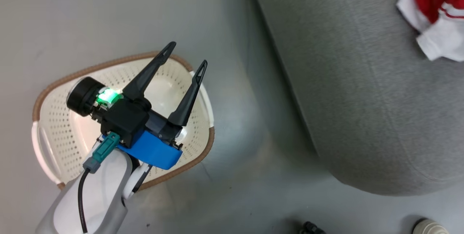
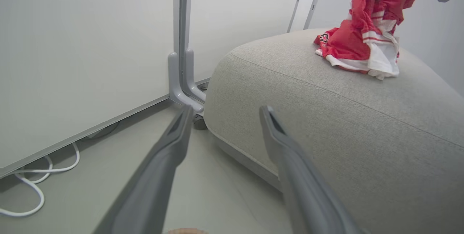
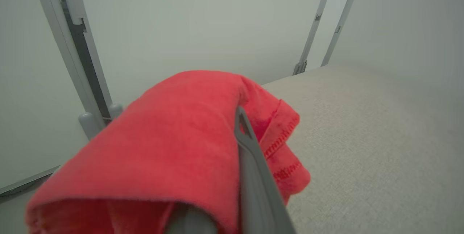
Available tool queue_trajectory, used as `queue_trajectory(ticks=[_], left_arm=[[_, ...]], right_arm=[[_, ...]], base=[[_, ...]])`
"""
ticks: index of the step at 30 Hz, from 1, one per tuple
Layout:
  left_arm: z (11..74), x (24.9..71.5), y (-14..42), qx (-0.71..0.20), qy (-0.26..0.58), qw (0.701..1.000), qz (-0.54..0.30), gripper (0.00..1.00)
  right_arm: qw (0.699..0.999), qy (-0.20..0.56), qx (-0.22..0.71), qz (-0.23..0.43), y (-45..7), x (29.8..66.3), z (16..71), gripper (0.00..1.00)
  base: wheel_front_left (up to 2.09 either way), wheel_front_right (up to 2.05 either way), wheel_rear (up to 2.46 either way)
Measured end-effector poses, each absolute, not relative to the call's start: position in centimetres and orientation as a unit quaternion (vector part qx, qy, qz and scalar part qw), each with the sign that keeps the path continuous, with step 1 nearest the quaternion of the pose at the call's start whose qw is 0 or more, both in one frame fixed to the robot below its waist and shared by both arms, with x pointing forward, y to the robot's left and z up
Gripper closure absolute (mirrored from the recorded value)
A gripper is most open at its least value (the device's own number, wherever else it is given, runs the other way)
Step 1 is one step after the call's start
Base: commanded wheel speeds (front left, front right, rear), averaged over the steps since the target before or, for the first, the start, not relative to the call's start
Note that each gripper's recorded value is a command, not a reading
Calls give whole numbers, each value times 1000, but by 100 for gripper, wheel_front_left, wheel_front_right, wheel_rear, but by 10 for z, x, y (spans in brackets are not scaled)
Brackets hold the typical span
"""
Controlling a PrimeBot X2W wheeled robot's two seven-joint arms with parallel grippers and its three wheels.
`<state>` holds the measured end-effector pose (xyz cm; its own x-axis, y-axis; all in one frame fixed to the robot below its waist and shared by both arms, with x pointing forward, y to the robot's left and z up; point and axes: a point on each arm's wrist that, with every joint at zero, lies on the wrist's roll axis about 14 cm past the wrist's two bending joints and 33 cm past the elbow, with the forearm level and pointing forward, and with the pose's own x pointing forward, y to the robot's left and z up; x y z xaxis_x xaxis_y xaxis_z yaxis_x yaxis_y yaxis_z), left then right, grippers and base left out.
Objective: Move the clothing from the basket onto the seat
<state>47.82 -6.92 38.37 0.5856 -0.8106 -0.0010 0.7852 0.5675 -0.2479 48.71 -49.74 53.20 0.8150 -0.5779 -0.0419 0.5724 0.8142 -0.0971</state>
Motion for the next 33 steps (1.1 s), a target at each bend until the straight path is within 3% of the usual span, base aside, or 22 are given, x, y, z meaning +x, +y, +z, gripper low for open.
queue_trajectory(ticks=[8,17,19,20,33], left_arm=[[343,486,-41,-112,93,898,-415,0],[345,488,-36,-116,89,903,-403,0],[349,488,-38,-118,85,903,-404,0],[350,488,-38,-118,85,903,-404,0],[396,473,-39,-150,78,912,-375,0]], right_arm=[[949,124,-11,-291,-473,505,419,100],[952,129,-16,-277,-464,517,410,100],[952,132,-16,-274,-462,516,410,40],[953,133,-17,-273,-461,516,411,0],[959,135,-40,-245,-453,486,442,0]], base=[[0,0,0],[0,0,0],[0,0,0],[0,0,0],[0,0,0]])
